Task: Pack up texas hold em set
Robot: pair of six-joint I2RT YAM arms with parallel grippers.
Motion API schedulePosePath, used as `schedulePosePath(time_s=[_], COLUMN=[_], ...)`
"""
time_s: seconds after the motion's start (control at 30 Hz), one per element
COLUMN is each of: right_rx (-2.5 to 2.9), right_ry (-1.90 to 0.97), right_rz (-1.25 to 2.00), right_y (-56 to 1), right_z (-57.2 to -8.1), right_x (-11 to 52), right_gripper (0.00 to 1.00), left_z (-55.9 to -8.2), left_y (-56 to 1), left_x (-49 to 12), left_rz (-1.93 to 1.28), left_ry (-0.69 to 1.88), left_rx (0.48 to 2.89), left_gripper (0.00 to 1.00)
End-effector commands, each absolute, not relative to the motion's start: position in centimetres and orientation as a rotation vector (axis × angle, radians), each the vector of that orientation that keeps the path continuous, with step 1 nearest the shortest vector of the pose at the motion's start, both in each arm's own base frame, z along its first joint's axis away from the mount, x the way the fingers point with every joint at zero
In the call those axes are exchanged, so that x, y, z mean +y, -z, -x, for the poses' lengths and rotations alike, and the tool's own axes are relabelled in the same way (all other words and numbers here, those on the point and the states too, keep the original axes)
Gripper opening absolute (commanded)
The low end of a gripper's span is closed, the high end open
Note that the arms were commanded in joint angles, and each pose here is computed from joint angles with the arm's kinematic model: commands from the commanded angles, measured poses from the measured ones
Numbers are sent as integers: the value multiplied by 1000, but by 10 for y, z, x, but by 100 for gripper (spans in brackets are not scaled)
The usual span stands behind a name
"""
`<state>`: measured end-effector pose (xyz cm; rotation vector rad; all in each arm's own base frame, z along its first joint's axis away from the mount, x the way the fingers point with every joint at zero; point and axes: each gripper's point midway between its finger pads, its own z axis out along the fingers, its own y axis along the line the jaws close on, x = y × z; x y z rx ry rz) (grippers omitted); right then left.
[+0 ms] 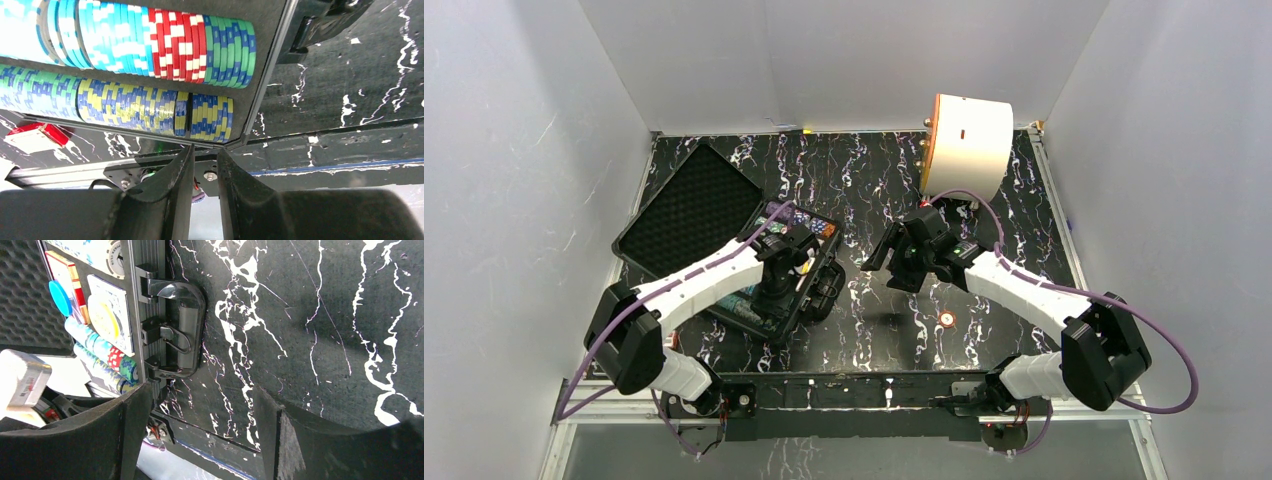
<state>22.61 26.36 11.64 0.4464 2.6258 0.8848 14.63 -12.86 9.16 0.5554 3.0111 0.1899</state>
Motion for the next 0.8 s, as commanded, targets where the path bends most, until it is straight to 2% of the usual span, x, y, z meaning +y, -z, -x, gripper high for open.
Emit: schedulePosePath(time_s=[0.0, 0.2, 0.37, 0.5, 0.77], right_rx=[2578, 2592, 2625, 2639, 2671], right_ry=[-870, -539, -184, 25, 86], right_rz=[-402, -366, -464, -561, -706], right_y=[-126, -112, -89, -75, -53], right_z=[-235, -246, -242, -230, -209], right_x=[262, 220, 160, 120, 86], right_gripper=[81, 83, 87, 90, 91], left_z=[-159, -187, -205, -213, -220], left_y=[-115, -172, -227, -261, -298], left_x=[-144, -172, -188, -187, -172], left_rz=[-549, -484, -370, -266, -149], left_ry=[-61, 231, 469, 570, 599], left_rx=[2923, 2607, 2265, 2047, 1836], left_gripper=[24, 43, 63, 74, 83])
